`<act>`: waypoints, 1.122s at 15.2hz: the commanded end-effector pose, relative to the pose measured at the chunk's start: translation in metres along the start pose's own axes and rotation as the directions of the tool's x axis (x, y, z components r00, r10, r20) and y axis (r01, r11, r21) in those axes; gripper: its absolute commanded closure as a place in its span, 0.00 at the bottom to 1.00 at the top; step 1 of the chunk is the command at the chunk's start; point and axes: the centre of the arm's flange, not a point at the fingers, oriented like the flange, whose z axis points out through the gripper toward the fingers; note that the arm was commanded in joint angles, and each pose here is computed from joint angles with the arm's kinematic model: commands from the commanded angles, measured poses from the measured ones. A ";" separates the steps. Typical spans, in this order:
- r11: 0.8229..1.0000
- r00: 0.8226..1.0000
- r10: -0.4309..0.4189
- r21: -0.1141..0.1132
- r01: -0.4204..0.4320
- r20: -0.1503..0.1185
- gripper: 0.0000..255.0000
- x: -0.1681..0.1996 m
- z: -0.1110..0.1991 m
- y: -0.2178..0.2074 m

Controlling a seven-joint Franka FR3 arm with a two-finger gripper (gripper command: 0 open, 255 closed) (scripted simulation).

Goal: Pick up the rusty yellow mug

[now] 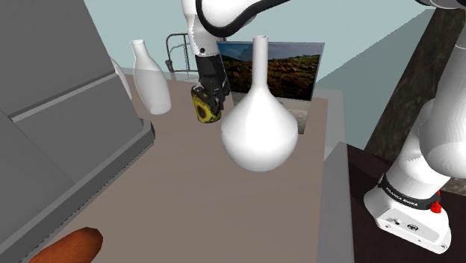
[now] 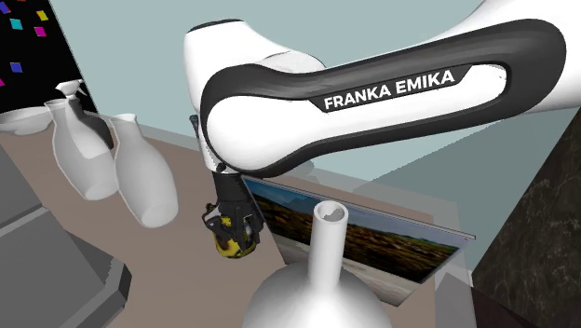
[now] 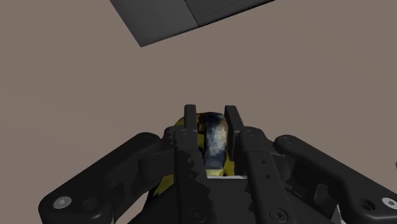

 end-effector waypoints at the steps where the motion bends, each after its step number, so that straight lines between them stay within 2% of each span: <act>1: 1.000 1.000 0.001 0.000 -0.001 0.001 1.00 0.000 -0.001 -0.001; 17: 1.000 1.000 0.001 0.000 -0.001 0.001 1.00 -0.004 -0.081 -0.001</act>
